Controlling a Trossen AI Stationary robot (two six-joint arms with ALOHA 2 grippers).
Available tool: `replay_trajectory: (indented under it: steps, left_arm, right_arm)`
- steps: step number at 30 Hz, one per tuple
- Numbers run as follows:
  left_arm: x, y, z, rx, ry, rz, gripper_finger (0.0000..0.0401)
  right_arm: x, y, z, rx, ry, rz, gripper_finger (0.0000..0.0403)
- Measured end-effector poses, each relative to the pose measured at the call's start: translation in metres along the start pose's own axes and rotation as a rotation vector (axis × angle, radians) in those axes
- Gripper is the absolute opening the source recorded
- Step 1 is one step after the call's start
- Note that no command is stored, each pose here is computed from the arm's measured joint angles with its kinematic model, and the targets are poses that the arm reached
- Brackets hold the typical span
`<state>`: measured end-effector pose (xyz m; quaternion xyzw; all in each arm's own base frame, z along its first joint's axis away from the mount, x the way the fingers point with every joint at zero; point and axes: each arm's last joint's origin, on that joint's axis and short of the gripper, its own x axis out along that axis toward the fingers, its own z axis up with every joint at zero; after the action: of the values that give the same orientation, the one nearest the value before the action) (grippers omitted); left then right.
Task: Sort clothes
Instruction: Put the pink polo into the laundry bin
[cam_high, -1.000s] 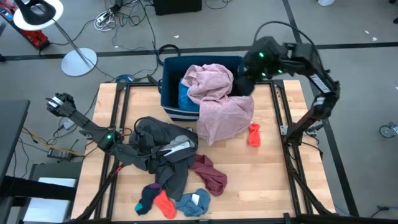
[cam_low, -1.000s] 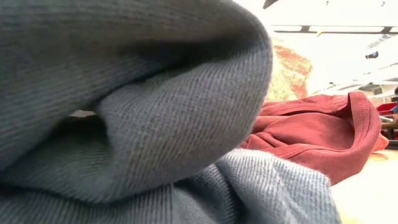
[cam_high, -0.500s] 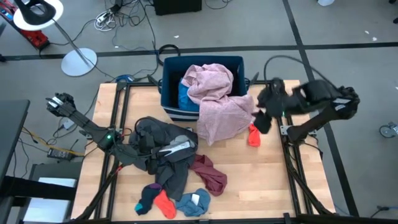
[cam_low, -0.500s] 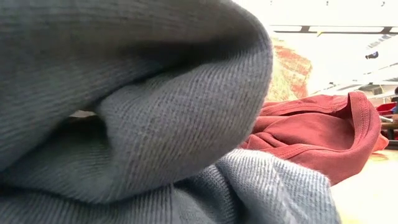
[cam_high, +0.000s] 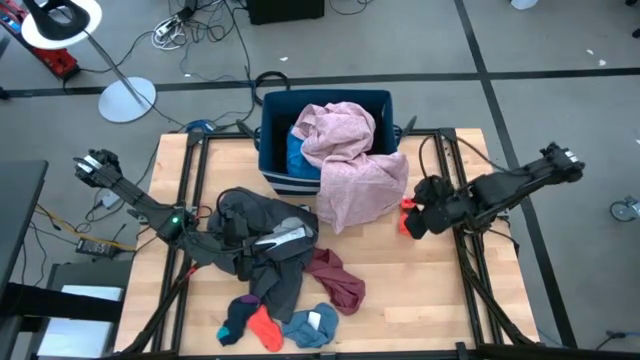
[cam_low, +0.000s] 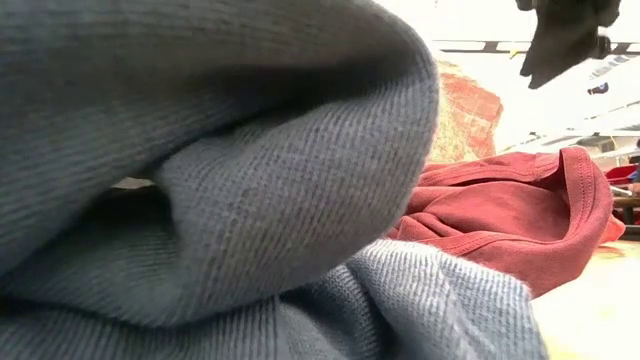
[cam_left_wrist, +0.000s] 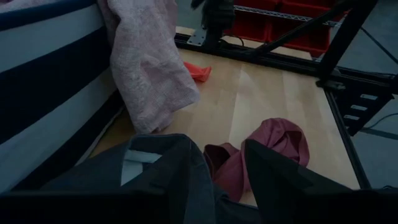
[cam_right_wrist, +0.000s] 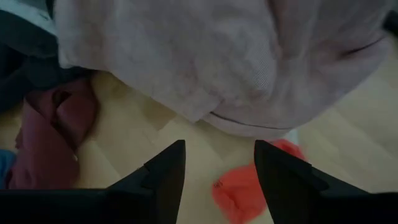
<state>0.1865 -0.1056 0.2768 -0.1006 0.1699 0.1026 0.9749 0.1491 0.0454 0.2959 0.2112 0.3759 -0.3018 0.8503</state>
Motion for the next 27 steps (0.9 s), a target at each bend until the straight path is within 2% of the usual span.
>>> replay_trajectory:
  steps: [5, 13, 16, 22, 27]
  left_arm:
    - [0.000, 0.000, 0.000, -0.002, -0.002, 0.000, 0.0157]
    - [0.000, -0.001, 0.001, -0.012, -0.011, -0.005, 0.0157]
    - [0.000, -0.001, 0.002, -0.019, -0.018, -0.009, 0.0157]
    - [0.000, -0.001, 0.002, -0.039, -0.020, -0.011, 0.0157]
    - [0.000, -0.001, 0.002, -0.041, -0.020, -0.011, 0.0157]
  right_arm:
    - [0.033, -0.008, -0.021, 0.031, -0.087, 0.031, 0.0188]
    - [0.080, -0.024, -0.037, 0.055, -0.209, 0.002, 0.0186]
    - [0.097, -0.028, -0.042, 0.081, -0.241, 0.023, 0.0185]
    - [0.120, -0.033, -0.052, 0.105, -0.322, 0.068, 0.0184]
    - [0.136, -0.041, -0.059, 0.152, -0.359, 0.047, 0.0176]
